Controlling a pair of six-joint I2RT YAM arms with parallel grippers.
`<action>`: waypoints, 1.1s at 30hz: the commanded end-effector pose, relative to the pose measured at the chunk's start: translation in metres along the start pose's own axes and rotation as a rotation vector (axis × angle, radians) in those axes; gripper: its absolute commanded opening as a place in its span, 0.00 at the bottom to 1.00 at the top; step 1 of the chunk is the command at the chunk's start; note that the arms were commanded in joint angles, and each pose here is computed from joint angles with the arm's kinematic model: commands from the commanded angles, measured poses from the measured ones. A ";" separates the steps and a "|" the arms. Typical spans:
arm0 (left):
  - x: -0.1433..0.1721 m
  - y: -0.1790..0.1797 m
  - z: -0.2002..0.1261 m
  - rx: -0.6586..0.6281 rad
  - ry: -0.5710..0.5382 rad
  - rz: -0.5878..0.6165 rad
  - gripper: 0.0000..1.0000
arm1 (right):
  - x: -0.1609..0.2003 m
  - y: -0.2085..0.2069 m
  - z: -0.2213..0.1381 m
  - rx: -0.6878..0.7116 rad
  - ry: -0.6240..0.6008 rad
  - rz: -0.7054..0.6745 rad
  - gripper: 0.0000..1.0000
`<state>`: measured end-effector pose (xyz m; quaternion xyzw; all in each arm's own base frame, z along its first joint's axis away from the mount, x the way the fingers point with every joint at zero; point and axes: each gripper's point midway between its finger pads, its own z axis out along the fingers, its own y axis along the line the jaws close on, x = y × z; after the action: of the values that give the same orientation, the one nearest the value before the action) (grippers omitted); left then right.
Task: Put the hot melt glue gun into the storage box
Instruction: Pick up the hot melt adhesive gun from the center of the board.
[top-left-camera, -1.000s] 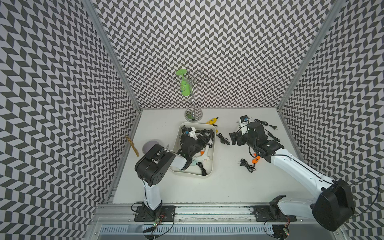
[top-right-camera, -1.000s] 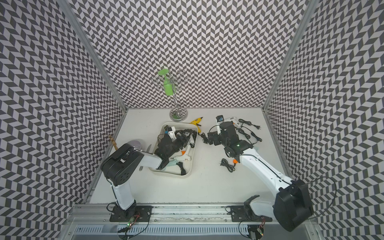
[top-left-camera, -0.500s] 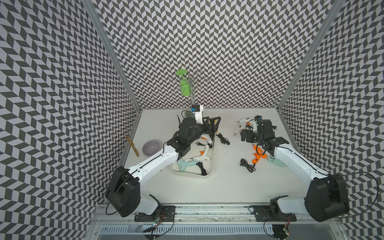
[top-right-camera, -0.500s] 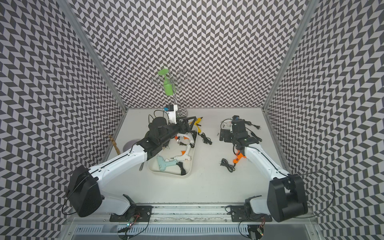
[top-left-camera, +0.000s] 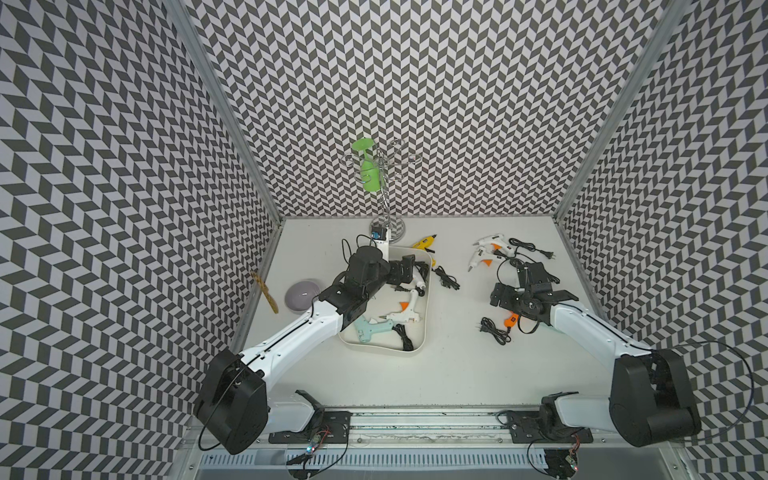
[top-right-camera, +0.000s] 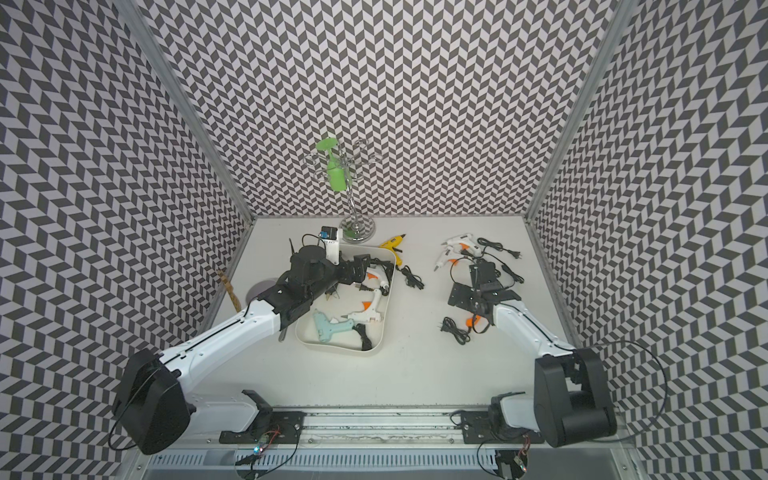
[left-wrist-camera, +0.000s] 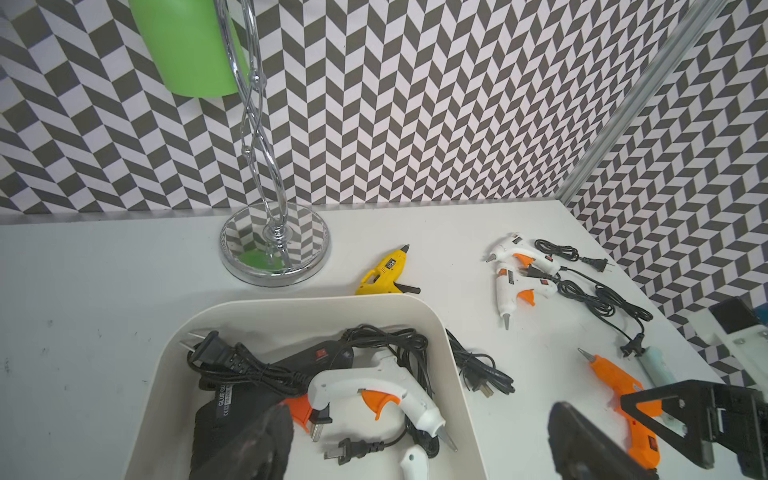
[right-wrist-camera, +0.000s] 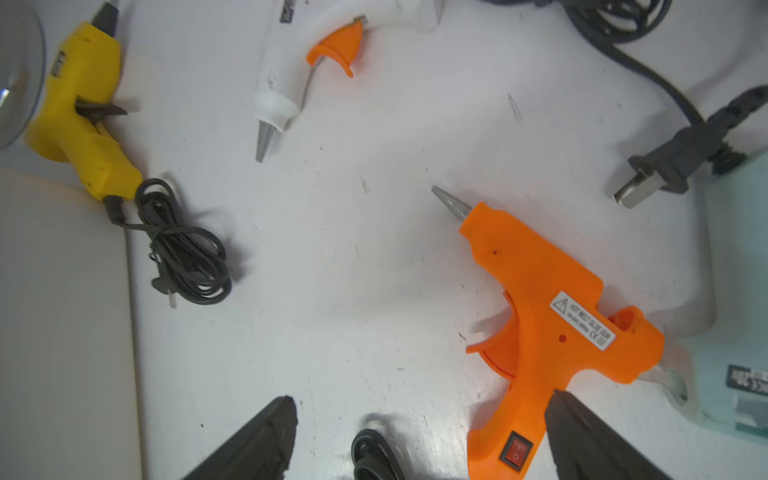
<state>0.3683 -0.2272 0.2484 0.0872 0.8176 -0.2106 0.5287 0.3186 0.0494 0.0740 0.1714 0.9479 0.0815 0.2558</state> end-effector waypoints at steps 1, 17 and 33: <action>-0.009 0.003 -0.009 0.014 -0.025 0.000 0.99 | 0.012 -0.008 0.003 0.023 0.027 0.037 0.94; -0.007 0.022 -0.004 -0.027 0.004 -0.052 1.00 | 0.030 -0.033 0.036 0.117 0.070 0.104 0.77; -0.004 0.033 0.007 -0.056 0.015 -0.075 0.99 | 0.041 -0.026 0.044 0.055 0.136 0.017 0.27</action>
<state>0.3802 -0.2001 0.2338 0.0469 0.8344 -0.2037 0.5100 0.3100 0.0382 0.0211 0.2017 0.9549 0.0623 0.2088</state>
